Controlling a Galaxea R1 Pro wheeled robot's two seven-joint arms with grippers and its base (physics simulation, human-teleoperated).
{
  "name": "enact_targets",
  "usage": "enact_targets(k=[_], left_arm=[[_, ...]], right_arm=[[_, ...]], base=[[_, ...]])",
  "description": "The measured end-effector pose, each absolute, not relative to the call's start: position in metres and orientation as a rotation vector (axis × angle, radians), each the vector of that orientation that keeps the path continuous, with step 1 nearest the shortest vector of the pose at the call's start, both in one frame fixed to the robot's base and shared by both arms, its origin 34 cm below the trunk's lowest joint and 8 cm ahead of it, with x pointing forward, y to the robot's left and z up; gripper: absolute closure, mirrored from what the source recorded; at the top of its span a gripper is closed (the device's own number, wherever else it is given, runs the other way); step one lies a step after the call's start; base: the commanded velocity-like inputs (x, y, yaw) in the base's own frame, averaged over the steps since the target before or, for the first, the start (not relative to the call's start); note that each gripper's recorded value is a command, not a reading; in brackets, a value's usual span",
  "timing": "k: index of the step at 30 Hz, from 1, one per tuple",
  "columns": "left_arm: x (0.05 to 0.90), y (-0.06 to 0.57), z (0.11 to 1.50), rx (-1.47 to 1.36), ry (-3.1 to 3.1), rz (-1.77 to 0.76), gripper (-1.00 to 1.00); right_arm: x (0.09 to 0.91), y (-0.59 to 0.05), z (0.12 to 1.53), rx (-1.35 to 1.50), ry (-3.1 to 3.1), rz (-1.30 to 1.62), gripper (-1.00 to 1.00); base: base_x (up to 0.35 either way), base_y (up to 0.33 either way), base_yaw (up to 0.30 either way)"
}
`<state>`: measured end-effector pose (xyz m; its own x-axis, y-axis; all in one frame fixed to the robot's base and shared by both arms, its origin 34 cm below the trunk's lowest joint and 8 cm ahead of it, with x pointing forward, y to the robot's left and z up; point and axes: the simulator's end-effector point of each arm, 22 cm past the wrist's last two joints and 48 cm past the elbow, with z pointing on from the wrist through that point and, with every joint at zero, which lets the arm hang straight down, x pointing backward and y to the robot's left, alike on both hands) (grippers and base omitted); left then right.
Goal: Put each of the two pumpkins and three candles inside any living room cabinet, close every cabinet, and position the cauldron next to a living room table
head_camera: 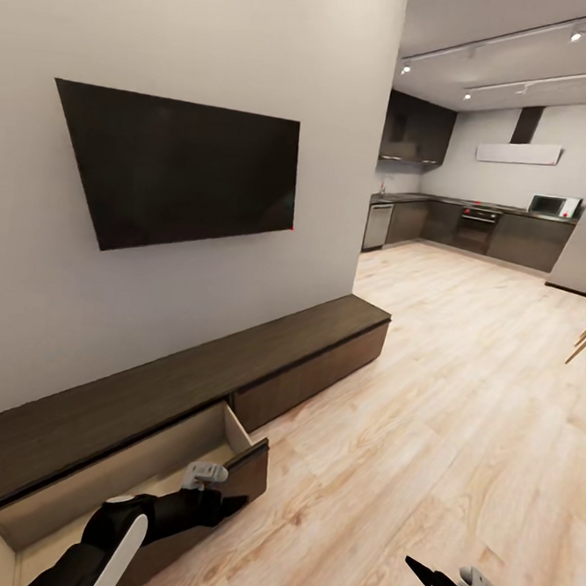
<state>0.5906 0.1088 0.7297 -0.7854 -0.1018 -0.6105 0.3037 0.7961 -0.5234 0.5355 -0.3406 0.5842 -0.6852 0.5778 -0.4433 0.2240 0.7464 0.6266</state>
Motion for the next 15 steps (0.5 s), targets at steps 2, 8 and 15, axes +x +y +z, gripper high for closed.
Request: enact_targets(k=[2, 8, 15], left_arm=[[0.5909, 0.1089, 0.7301, 0.146, 2.337, -0.827, -1.00], [0.5909, 0.1092, 0.7278, 0.135, 2.337, -0.834, -1.00], [0.5908, 0.1095, 0.7240, 0.133, 2.342, -0.834, -1.00]], right_arm=[[0.5353, -0.3406, 0.5839, 0.601, 2.300, 0.716, -1.00], [0.5337, -0.3405, 0.5814, 0.605, 2.305, 0.716, -1.00], [0.5316, -0.3413, 0.5778, 0.612, 2.312, 0.714, -1.00]], base=[[-0.018, 0.000, -0.056], [-0.007, 0.000, -0.022], [-0.146, 0.000, -0.069]])
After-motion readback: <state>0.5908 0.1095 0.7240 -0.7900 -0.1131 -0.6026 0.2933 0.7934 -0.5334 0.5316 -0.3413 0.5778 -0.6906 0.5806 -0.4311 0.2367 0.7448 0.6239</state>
